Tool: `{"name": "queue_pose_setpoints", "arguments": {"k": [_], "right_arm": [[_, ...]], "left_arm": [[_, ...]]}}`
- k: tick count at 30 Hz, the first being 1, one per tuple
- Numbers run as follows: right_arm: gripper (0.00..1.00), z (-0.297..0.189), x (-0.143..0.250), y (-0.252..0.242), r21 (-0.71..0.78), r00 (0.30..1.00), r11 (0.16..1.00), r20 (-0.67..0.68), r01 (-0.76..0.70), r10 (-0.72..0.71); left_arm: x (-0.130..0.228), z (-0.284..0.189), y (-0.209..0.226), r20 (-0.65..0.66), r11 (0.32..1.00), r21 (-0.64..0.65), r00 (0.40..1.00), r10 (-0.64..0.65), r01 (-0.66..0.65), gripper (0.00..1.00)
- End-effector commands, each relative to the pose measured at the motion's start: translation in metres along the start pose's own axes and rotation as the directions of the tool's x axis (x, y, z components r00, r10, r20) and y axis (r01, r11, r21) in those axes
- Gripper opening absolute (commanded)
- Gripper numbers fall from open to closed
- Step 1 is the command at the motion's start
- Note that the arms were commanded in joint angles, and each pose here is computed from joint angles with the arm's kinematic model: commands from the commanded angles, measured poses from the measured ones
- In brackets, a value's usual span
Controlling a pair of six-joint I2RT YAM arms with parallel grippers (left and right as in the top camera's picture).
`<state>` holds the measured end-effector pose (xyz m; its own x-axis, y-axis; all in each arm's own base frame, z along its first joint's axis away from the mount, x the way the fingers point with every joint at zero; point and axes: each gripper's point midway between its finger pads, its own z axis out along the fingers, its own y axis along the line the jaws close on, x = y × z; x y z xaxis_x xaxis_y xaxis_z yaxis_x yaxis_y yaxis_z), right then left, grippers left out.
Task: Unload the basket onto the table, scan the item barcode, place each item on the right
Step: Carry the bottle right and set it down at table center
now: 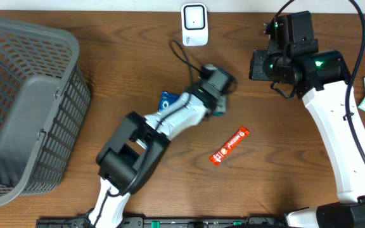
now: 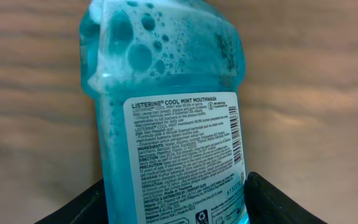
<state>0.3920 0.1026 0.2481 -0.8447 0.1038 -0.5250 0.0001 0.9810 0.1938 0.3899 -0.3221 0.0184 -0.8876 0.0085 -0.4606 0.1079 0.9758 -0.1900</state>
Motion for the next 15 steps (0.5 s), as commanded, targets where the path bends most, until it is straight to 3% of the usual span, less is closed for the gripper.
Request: {"name": "queue_pose_setpoints", "arguments": {"k": [1, 2, 6, 8, 11, 14, 15], "right_arm": [[0.01, -0.002, -0.001, 0.0, 0.002, 1.0, 1.0, 0.001, 0.01, -0.01], [0.01, -0.002, -0.001, 0.0, 0.002, 1.0, 1.0, 0.001, 0.01, -0.01], [0.06, -0.003, -0.001, -0.001, 0.003, 1.0, 1.0, 0.0, -0.031, 0.031], [0.18, -0.003, 0.0, -0.002, 0.005, 0.998, 0.998, -0.002, -0.062, 0.062], [0.52, -0.003, 0.0, -0.004, 0.01, 0.995, 0.995, -0.006, -0.101, 0.101], [0.66, -0.003, 0.002, -0.004, 0.014, 0.99, 0.99, -0.014, -0.139, 0.139], [0.79, -0.003, 0.003, -0.005, 0.015, 0.989, 0.989, -0.017, -0.147, 0.148]], "left_arm": [[0.03, 0.013, 0.009, -0.057, 0.997, -0.063, 0.997, 0.049, -0.052, 0.84], [0.032, 0.012, 0.006, -0.058, 0.997, -0.059, 0.997, 0.055, -0.059, 0.98], [0.026, 0.003, 0.001, -0.04, 0.995, -0.043, 0.996, 0.084, -0.086, 0.98], [0.014, -0.009, 0.001, -0.003, 0.994, -0.054, 0.995, 0.099, -0.099, 0.98], [-0.012, -0.044, 0.009, 0.086, 0.986, -0.115, 0.987, 0.135, -0.124, 0.98], [-0.033, -0.088, 0.015, 0.151, 0.974, -0.152, 0.97, 0.19, -0.167, 0.98], [-0.039, -0.106, 0.015, 0.17, 0.972, -0.147, 0.963, 0.21, -0.186, 0.98]]}}
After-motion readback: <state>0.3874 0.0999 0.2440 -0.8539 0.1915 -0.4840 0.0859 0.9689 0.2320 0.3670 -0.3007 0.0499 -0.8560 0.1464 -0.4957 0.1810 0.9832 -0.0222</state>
